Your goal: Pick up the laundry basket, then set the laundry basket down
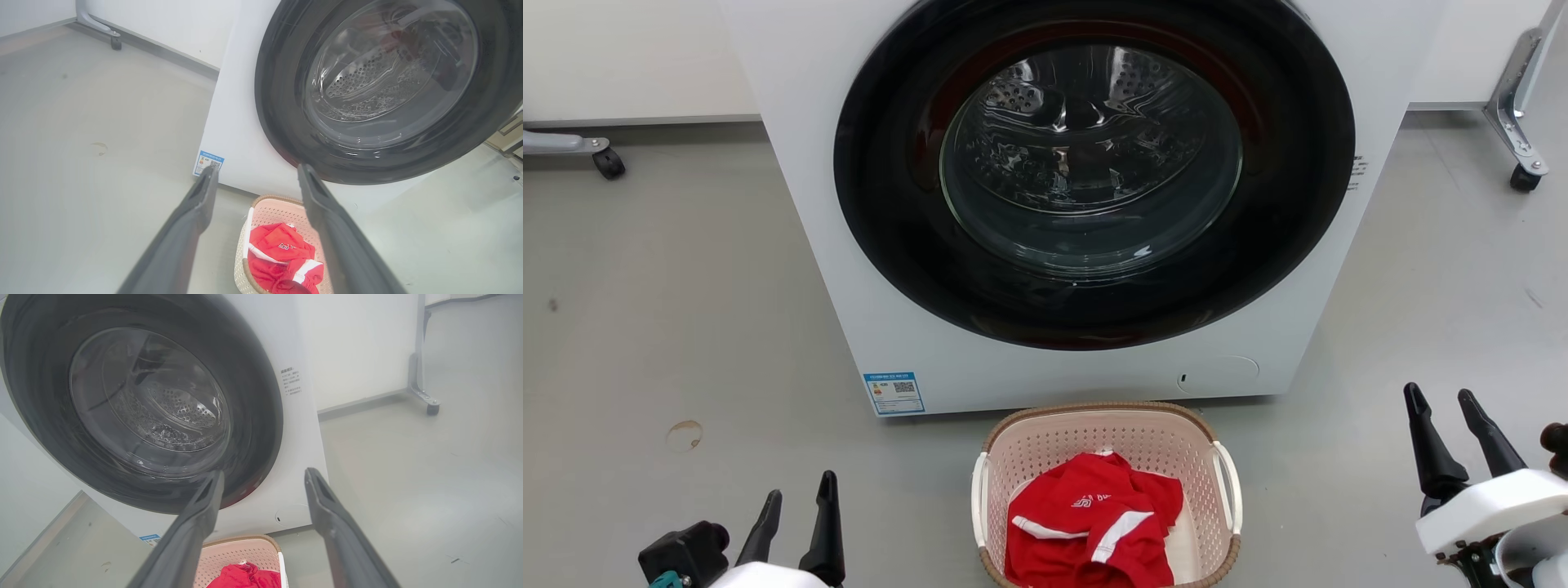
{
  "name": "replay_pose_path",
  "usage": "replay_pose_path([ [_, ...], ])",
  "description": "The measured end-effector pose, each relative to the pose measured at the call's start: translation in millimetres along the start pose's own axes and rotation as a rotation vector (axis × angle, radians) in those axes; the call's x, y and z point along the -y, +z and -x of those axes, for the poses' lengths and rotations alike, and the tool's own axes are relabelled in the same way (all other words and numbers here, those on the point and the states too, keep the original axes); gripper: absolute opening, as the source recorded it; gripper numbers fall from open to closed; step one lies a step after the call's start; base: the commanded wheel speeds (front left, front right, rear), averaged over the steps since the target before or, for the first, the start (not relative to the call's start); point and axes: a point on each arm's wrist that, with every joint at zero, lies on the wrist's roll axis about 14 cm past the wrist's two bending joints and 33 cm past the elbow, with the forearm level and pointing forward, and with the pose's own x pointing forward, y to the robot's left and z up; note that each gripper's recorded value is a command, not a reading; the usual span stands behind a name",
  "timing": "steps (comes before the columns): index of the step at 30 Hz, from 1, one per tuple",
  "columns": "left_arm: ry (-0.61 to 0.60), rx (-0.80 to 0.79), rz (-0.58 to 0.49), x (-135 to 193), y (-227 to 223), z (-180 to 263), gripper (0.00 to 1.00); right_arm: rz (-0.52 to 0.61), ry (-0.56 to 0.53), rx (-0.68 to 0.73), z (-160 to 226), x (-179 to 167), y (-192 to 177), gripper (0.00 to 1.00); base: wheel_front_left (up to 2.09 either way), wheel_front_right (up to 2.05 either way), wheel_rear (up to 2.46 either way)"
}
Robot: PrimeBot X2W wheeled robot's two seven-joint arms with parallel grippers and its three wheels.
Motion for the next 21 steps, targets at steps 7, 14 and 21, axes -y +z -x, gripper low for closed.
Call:
replay_pose_path([
  [7,-0.011,0.026,-0.081,4,6,1,1.00,0.070,0.017,0.004,0,-4,0,1.00,0.00,0.00,0.00],
  [14,-0.022,0.049,-0.150,9,9,2,1.00,0.147,0.043,0.005,0,-10,0,1.00,0.00,0.00,0.00],
  [21,-0.028,0.067,-0.223,12,11,5,1.00,0.221,0.063,0.010,0,-13,1,1.00,0.00,0.00,0.00],
])
